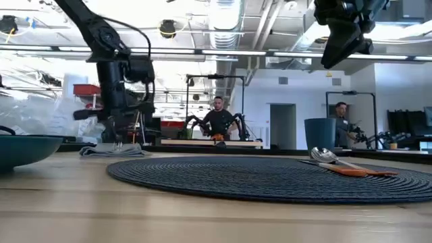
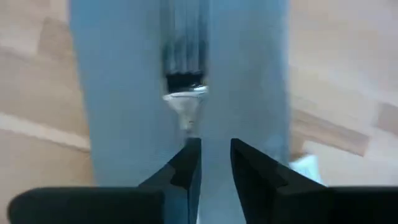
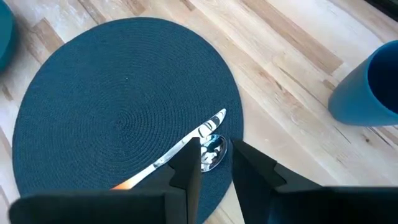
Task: Set table place
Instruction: Put the green plate to the left of the orange table knife on the blue tablemat
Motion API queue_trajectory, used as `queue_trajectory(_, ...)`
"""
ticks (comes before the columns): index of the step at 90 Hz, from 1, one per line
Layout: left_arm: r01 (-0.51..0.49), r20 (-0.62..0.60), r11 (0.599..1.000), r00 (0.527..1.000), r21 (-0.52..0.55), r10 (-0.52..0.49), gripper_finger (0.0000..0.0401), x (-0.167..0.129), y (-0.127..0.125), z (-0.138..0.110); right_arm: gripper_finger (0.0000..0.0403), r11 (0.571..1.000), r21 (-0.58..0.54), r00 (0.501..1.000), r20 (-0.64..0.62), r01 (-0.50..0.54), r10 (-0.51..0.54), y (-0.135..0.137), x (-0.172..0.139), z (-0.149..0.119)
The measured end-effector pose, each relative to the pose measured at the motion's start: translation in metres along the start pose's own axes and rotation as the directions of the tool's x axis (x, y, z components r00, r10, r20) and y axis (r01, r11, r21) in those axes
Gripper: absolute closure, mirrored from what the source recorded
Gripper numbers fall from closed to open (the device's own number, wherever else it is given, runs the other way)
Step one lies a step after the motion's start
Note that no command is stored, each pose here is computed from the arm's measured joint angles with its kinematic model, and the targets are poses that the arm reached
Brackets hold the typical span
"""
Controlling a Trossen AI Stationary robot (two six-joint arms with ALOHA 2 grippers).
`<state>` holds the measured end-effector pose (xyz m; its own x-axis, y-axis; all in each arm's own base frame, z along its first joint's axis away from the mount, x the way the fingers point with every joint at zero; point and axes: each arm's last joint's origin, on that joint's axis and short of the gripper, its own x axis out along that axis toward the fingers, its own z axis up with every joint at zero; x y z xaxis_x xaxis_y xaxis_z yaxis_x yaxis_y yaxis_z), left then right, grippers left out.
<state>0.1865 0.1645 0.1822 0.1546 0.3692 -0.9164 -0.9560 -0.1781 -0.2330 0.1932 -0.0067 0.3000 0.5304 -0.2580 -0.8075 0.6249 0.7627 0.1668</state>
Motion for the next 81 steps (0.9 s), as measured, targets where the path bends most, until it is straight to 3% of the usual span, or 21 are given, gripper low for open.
queue_trajectory(13,0.165,-0.034,0.955,0.986,0.245,-0.161,0.0330,-0.041,-0.012,-0.007,0.0330,1.000,-0.005,1.000,-0.010,0.006,-0.006,0.000,0.000,-0.001)
queue_trajectory(23,0.206,-0.098,0.908,0.978,0.364,-0.182,0.0330,-0.070,-0.007,-0.036,0.0330,1.000,-0.010,1.000,-0.025,0.016,-0.016,-0.002,0.000,-0.003)
queue_trajectory(45,0.090,-0.249,0.837,0.967,0.540,0.057,0.0330,-0.113,0.034,-0.110,0.0330,0.997,-0.049,0.994,-0.087,0.060,-0.064,-0.006,-0.001,-0.009)
queue_trajectory(65,0.182,-0.344,0.696,0.934,0.695,0.100,0.0330,-0.131,0.049,-0.157,0.0330,0.997,-0.055,0.994,-0.086,0.059,-0.064,-0.006,-0.001,-0.009)
queue_trajectory(81,0.194,-0.375,0.654,0.915,0.731,0.148,0.0306,-0.119,0.065,-0.177,0.0330,0.997,-0.057,0.994,-0.087,0.058,-0.062,-0.006,-0.001,-0.009)
